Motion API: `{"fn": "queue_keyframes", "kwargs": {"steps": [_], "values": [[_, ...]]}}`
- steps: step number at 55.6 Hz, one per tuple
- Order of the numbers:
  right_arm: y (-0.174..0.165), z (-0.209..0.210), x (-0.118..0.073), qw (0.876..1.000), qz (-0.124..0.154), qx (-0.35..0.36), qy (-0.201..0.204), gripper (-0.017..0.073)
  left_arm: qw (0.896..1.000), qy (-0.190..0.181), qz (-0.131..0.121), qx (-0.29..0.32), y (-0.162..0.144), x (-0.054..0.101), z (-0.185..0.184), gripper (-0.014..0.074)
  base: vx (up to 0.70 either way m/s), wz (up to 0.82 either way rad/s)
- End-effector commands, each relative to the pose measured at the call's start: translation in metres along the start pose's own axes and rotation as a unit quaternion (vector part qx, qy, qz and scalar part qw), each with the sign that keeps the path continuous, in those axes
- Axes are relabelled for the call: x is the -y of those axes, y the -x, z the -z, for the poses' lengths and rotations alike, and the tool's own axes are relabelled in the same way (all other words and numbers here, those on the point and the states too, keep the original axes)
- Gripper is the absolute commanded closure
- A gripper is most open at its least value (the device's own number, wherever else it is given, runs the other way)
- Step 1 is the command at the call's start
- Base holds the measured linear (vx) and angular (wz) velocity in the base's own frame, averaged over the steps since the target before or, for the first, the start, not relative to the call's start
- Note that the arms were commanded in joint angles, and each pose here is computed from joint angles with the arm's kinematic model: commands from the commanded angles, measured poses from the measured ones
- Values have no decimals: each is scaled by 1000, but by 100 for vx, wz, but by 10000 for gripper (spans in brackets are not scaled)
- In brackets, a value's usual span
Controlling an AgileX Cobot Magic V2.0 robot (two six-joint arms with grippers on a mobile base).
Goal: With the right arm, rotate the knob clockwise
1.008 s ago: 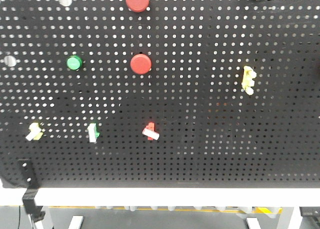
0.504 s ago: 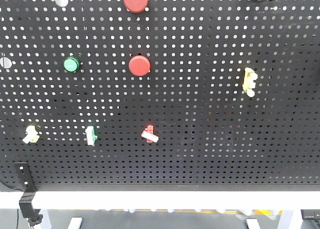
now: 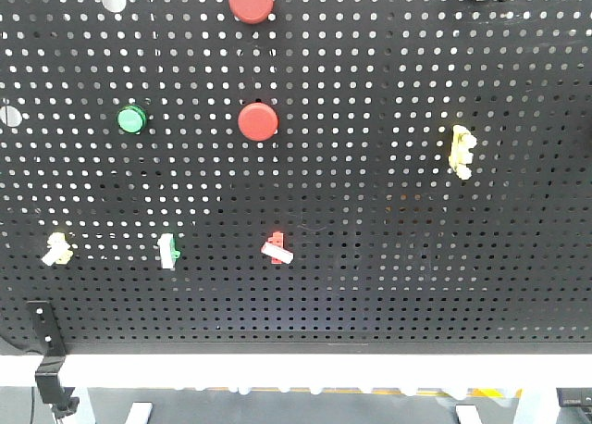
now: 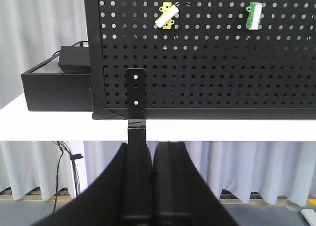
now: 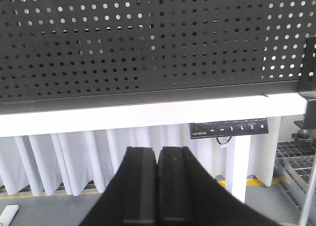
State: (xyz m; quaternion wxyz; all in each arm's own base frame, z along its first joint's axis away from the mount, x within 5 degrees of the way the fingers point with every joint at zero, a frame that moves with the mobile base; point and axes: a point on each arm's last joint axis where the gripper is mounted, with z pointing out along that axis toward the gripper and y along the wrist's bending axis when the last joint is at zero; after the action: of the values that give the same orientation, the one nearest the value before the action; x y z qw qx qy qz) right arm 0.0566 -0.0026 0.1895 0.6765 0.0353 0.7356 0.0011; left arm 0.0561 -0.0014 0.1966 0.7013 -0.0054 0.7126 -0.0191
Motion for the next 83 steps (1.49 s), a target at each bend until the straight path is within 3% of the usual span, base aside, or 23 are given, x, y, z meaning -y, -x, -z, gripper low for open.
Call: {"fn": "queue_keyframes", "kwargs": {"steps": [1,83], "values": [[7,1,0,999,6,48,0,568,999,1,3,43,5,0,1,600,2,0],[7,1,0,999,6,48,0,568,999,1,3,43,5,0,1,600,12,2]]}}
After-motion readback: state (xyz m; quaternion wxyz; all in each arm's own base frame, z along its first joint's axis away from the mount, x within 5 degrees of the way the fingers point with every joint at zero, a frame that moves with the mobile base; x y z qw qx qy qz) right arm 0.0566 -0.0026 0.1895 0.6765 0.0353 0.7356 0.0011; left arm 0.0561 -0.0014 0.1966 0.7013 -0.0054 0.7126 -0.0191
